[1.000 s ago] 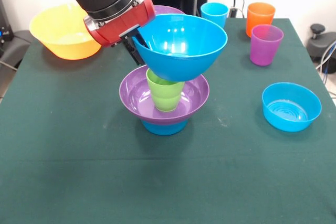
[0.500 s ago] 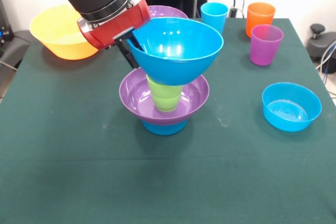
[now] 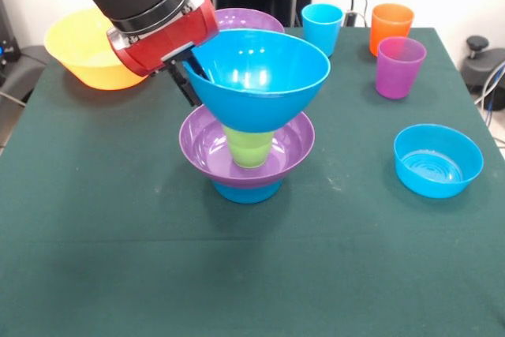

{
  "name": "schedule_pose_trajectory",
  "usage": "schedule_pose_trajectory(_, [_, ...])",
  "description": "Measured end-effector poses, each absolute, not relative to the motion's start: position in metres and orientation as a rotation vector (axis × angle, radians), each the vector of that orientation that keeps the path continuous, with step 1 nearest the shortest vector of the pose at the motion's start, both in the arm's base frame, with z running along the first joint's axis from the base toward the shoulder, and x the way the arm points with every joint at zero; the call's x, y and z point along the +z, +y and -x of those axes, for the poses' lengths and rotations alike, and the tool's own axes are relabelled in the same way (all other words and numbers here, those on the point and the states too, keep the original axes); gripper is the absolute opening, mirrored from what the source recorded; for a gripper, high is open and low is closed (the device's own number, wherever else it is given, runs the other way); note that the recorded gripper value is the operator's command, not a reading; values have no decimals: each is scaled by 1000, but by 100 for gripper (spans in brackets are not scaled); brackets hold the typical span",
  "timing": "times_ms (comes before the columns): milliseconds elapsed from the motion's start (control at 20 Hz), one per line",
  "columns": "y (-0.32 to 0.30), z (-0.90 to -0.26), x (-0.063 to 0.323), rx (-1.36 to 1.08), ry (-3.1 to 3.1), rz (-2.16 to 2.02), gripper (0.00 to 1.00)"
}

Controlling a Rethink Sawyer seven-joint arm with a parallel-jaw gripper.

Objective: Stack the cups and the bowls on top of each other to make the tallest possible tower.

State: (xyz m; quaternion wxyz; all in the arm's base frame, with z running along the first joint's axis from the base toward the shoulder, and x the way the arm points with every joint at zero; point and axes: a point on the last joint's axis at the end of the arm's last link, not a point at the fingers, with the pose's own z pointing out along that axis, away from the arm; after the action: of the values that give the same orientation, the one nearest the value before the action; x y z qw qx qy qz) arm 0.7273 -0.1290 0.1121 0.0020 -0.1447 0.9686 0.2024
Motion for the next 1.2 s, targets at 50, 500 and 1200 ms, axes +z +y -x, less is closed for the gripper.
schedule_pose_trajectory(50, [-130, -728, 112, 630, 3038, 452, 0])
schedule_pose_trajectory(500, [-132, -727, 113, 628, 3051, 457, 0])
schedule_pose_trajectory(1200, [-132, -716, 114, 669, 3118, 492, 0])
